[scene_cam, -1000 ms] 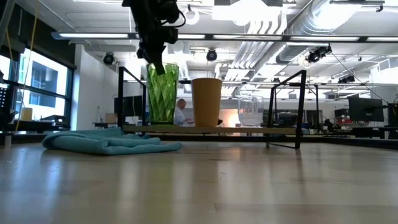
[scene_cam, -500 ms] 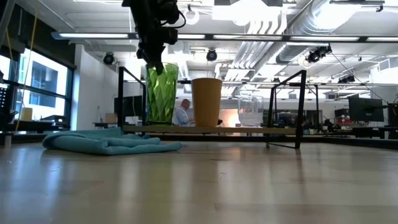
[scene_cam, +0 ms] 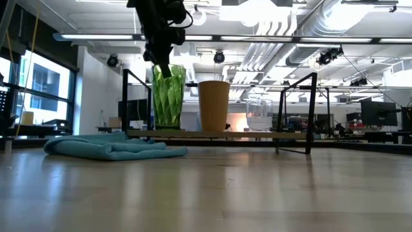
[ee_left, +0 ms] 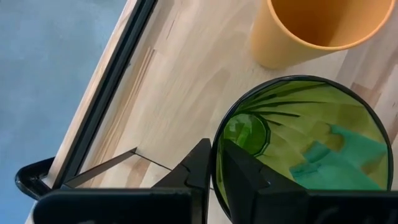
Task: Stack small to large cups/mugs on shelf
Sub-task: Put the green cup on the shelf, then return to Home Position
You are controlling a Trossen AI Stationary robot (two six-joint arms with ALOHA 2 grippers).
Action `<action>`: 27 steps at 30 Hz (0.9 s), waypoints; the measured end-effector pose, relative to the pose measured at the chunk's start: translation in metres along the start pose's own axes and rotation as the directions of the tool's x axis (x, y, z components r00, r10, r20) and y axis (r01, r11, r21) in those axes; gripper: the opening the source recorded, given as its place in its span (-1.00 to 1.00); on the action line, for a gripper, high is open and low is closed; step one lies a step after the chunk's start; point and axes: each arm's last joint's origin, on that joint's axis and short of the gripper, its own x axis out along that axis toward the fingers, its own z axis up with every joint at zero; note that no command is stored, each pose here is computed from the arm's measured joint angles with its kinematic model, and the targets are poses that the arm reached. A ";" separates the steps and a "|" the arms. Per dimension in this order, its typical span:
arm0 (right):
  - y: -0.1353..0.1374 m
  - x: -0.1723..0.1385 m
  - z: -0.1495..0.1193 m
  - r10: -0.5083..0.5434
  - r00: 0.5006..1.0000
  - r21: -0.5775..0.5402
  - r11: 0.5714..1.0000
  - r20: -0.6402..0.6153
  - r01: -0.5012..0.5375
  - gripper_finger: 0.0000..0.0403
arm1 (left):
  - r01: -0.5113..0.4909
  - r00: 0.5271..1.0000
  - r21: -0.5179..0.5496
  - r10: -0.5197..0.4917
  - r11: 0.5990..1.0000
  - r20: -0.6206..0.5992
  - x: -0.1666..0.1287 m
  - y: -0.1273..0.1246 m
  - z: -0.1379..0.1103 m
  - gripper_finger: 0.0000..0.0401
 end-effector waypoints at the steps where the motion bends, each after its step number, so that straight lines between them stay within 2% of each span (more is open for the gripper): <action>1: 0.000 0.000 0.000 0.000 1.000 0.000 1.000 0.000 0.000 -0.53 | 0.000 1.000 0.000 0.000 1.000 0.000 0.000 0.000 0.000 -0.86; 19: 0.000 0.000 0.000 0.000 1.000 0.000 1.000 0.000 0.000 -0.53 | -0.003 1.000 0.013 0.003 1.000 0.001 0.000 0.000 0.000 -0.84; 22: 0.000 0.000 0.000 0.000 1.000 0.000 1.000 0.000 0.000 -0.53 | 0.000 1.000 0.013 0.000 1.000 -0.006 0.000 0.000 -0.001 -0.73; 27: 0.000 0.000 0.000 0.000 1.000 0.000 1.000 0.000 0.000 -0.53 | -0.004 1.000 0.013 0.005 1.000 -0.024 0.000 0.000 -0.002 -0.44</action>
